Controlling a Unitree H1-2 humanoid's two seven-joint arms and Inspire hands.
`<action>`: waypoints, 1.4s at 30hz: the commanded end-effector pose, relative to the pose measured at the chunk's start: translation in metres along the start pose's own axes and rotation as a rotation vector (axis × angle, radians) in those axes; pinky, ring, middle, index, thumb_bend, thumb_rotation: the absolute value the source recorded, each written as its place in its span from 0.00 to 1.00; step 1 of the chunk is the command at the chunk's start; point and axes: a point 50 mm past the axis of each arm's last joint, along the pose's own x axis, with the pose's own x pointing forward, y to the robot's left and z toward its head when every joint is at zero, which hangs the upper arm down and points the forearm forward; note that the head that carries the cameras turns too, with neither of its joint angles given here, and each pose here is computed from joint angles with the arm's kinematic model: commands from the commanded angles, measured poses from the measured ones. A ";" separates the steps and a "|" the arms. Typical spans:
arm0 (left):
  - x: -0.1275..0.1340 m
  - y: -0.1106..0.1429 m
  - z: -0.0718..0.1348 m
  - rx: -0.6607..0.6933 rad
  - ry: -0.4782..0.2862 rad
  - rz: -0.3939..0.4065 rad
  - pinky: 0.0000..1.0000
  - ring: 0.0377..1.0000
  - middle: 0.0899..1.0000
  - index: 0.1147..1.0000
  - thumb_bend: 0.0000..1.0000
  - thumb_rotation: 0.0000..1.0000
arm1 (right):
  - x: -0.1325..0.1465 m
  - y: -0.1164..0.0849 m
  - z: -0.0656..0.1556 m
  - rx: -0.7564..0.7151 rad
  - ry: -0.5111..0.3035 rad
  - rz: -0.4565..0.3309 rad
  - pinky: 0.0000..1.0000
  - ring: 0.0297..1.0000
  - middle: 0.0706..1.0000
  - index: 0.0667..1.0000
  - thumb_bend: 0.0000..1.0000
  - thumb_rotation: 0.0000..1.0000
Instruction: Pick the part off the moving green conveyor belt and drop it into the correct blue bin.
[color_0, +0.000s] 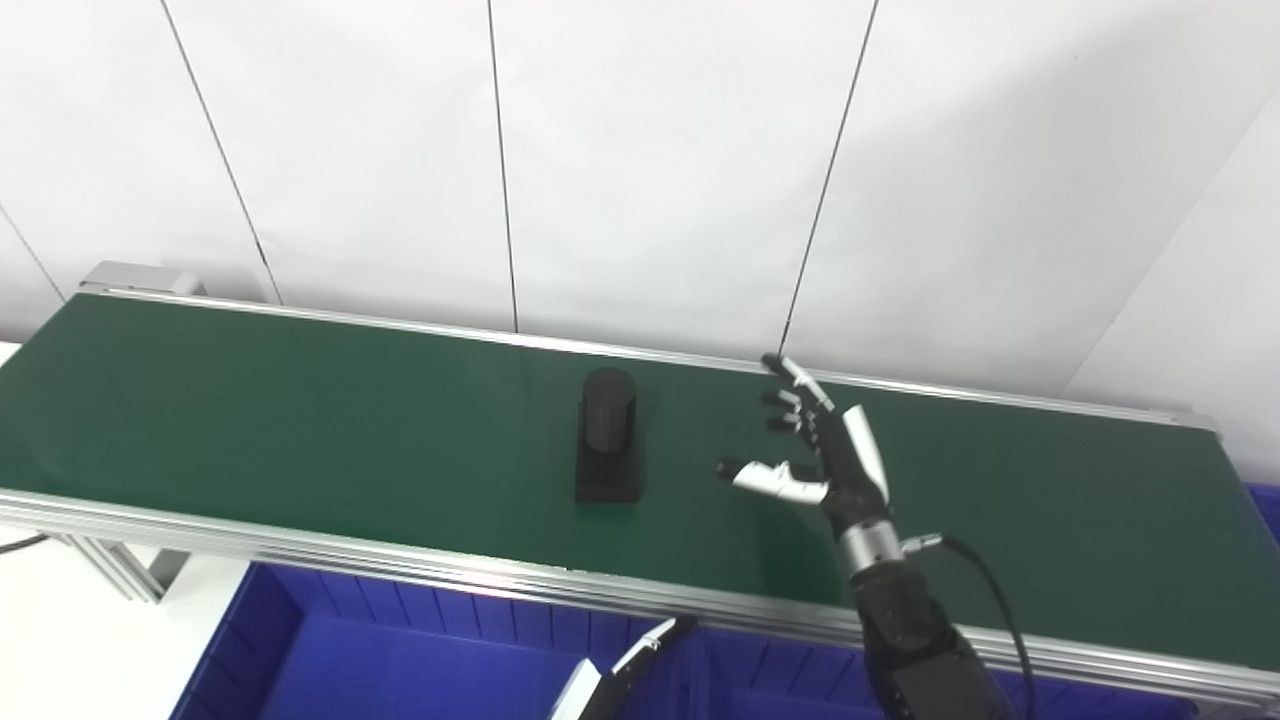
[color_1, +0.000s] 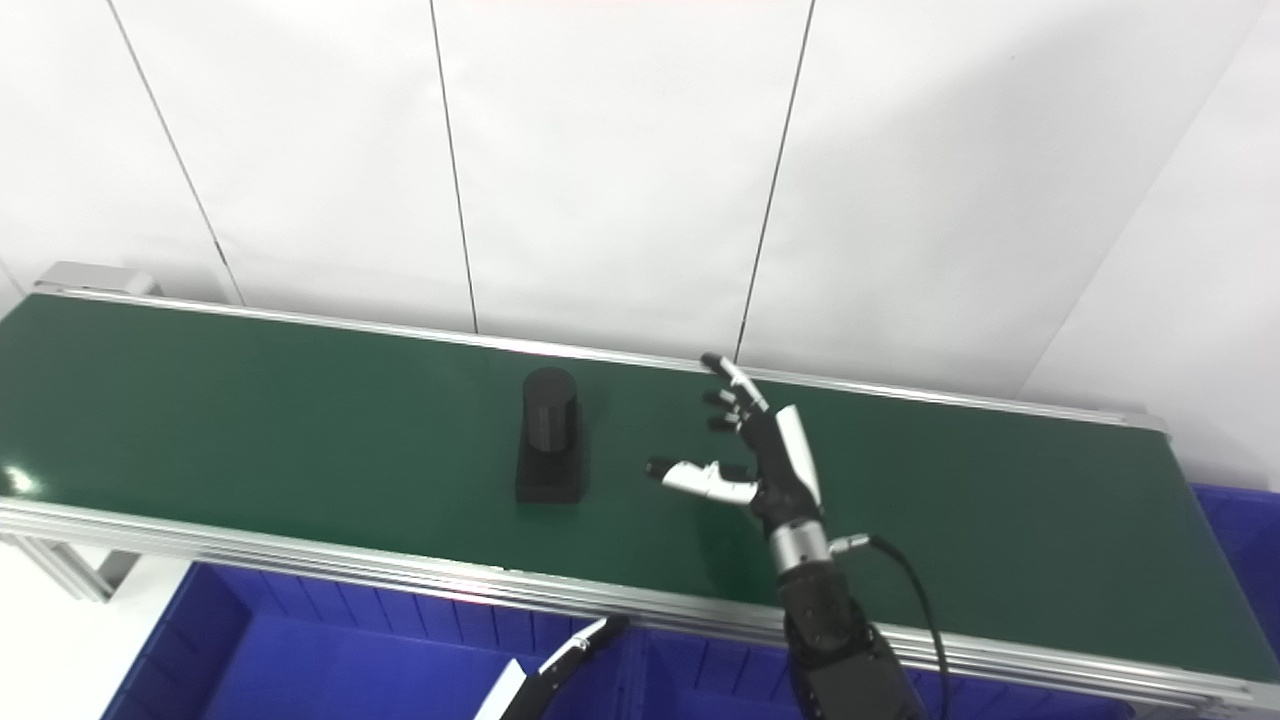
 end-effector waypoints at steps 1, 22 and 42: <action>0.004 0.001 0.008 -0.015 -0.045 0.002 0.91 0.91 0.91 0.89 0.89 0.87 | 0.030 -0.008 0.032 -0.016 -0.106 -0.010 0.70 0.83 0.92 0.89 0.97 0.44; 0.002 -0.001 0.010 -0.019 -0.049 0.006 0.92 0.91 0.91 0.89 0.88 0.88 | 0.057 -0.014 0.049 -0.313 -0.137 -0.039 0.48 0.64 0.83 0.84 0.97 0.35; -0.002 -0.002 0.013 -0.033 -0.055 0.008 0.91 0.90 0.90 0.88 0.90 0.86 | 0.066 -0.025 0.054 -0.407 -0.096 0.001 0.39 0.52 0.73 0.80 0.95 0.34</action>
